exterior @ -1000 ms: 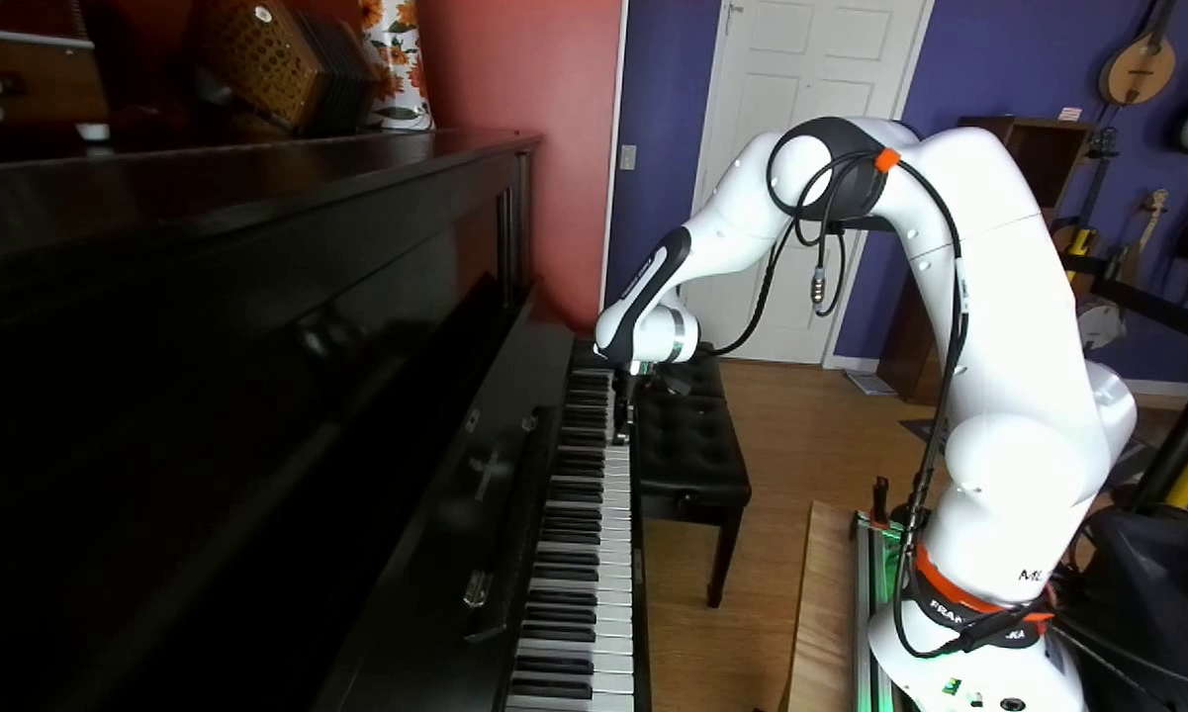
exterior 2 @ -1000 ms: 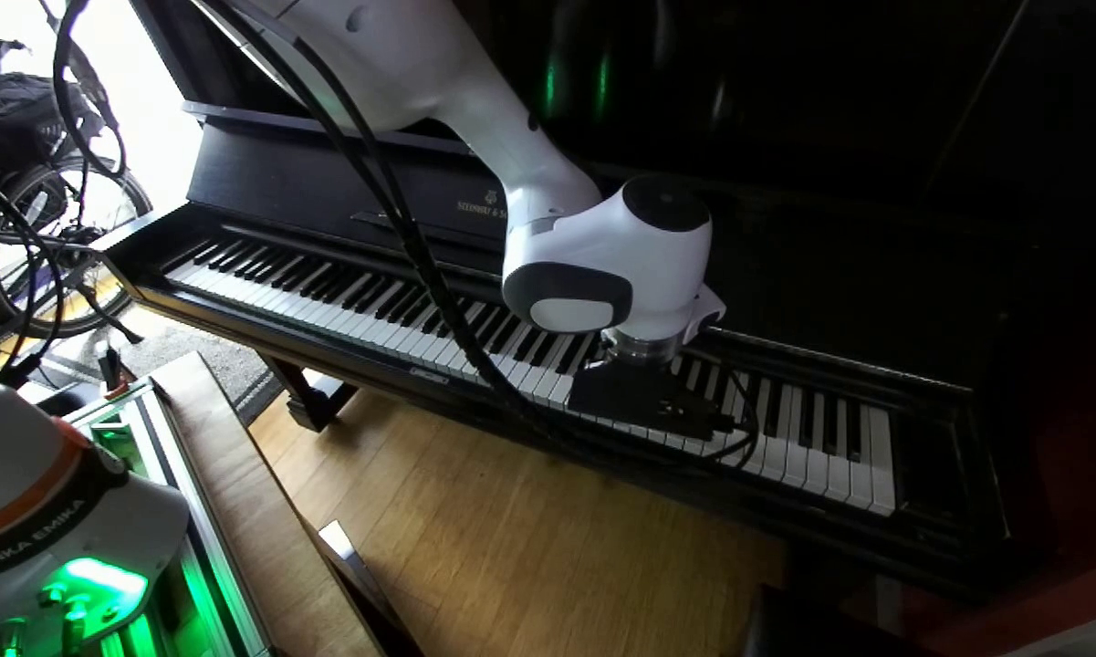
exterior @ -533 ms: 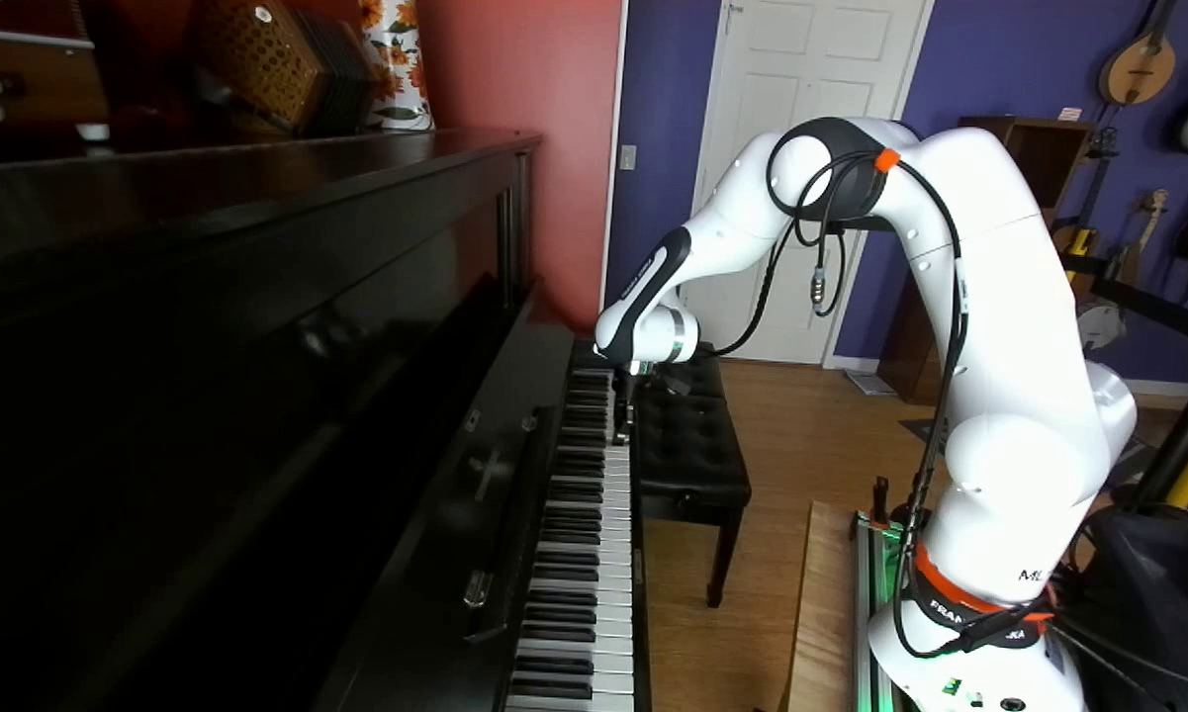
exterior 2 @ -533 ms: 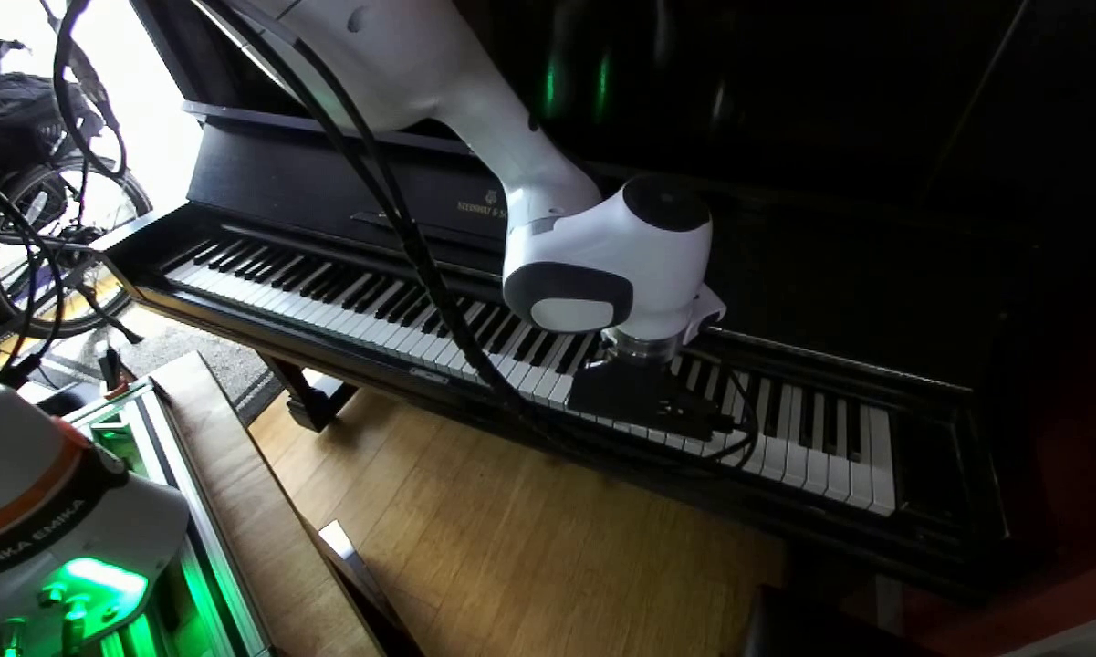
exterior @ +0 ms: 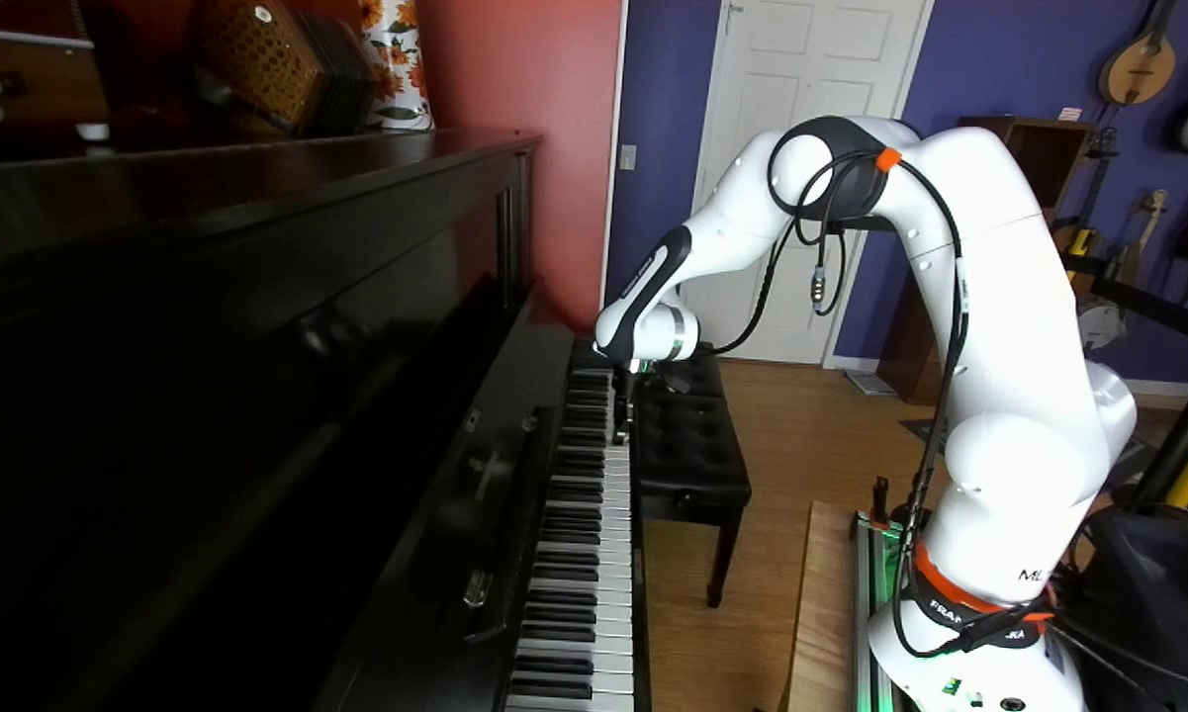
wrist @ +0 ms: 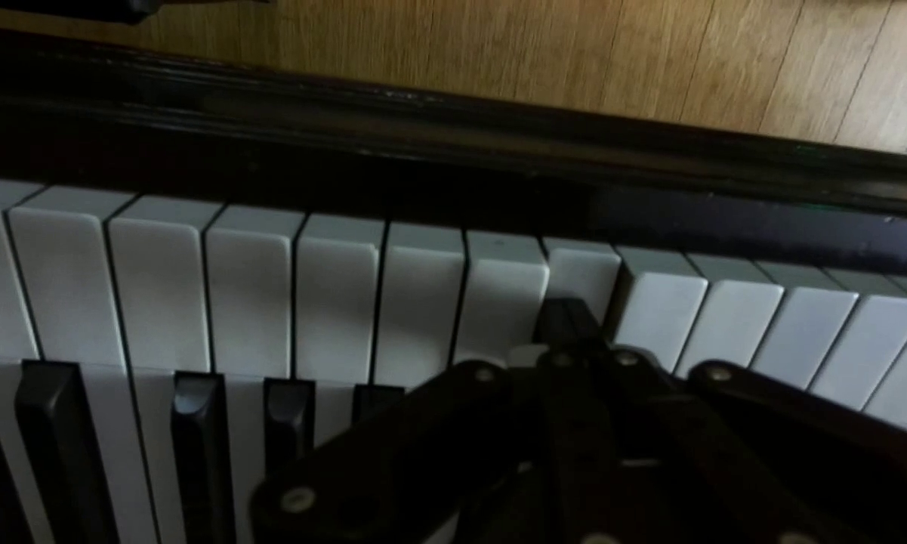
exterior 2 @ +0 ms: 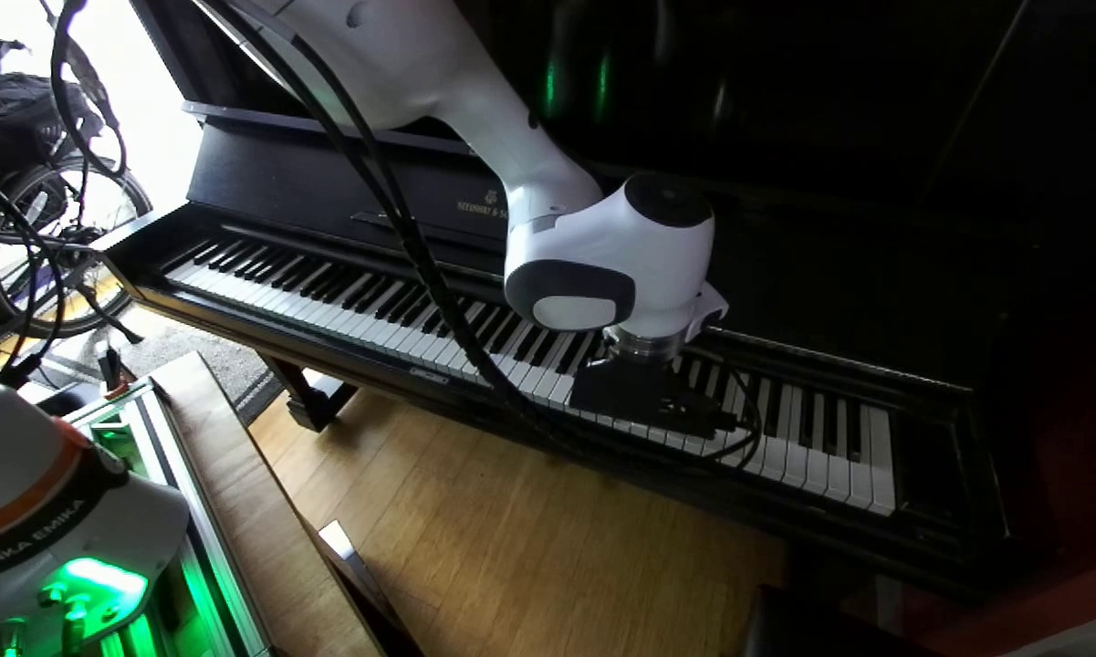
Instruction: Push a white key on the piano
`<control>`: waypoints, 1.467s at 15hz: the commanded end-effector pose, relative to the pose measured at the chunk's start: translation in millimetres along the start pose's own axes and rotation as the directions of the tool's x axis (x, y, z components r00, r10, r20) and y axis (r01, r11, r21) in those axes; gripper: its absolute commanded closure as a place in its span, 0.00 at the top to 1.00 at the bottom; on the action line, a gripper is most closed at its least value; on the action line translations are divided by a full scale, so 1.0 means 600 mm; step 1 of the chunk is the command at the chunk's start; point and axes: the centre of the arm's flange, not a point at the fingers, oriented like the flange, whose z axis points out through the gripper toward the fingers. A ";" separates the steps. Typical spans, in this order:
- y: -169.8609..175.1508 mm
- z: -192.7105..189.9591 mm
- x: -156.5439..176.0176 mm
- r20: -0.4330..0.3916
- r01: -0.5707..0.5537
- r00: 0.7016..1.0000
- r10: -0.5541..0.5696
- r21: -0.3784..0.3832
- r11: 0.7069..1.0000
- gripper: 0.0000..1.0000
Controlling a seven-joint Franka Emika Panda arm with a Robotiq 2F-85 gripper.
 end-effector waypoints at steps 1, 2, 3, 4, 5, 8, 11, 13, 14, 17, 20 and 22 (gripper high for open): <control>0.001 -0.029 -0.001 0.012 -0.006 1.000 0.006 -0.006 1.000 0.00; 0.000 -0.034 0.000 0.013 -0.007 1.000 0.007 -0.005 1.000 0.00; -0.001 -0.040 0.001 0.014 -0.010 1.000 0.010 -0.004 1.000 0.00; -0.001 -0.046 0.001 0.017 -0.013 1.000 0.013 -0.005 1.000 0.00; -0.001 -0.053 0.002 0.017 -0.014 1.000 0.014 -0.009 1.000 0.00; 0.002 -0.079 0.005 0.014 -0.017 1.000 0.018 -0.036 0.999 0.26; 0.002 -0.101 0.008 0.008 -0.019 1.000 0.019 -0.044 0.999 0.40; -0.001 -0.116 0.010 0.007 -0.020 1.000 0.020 -0.048 0.999 0.55; -0.001 -0.125 0.010 0.005 -0.021 1.000 0.022 -0.054 0.998 0.62; -0.006 -0.160 0.010 0.005 -0.035 0.999 0.035 -0.070 0.997 0.84; -0.020 -0.201 0.007 0.010 -0.050 0.999 0.051 -0.090 0.995 1.00; -0.029 -0.230 0.005 0.011 -0.073 0.997 0.075 -0.121 0.990 1.00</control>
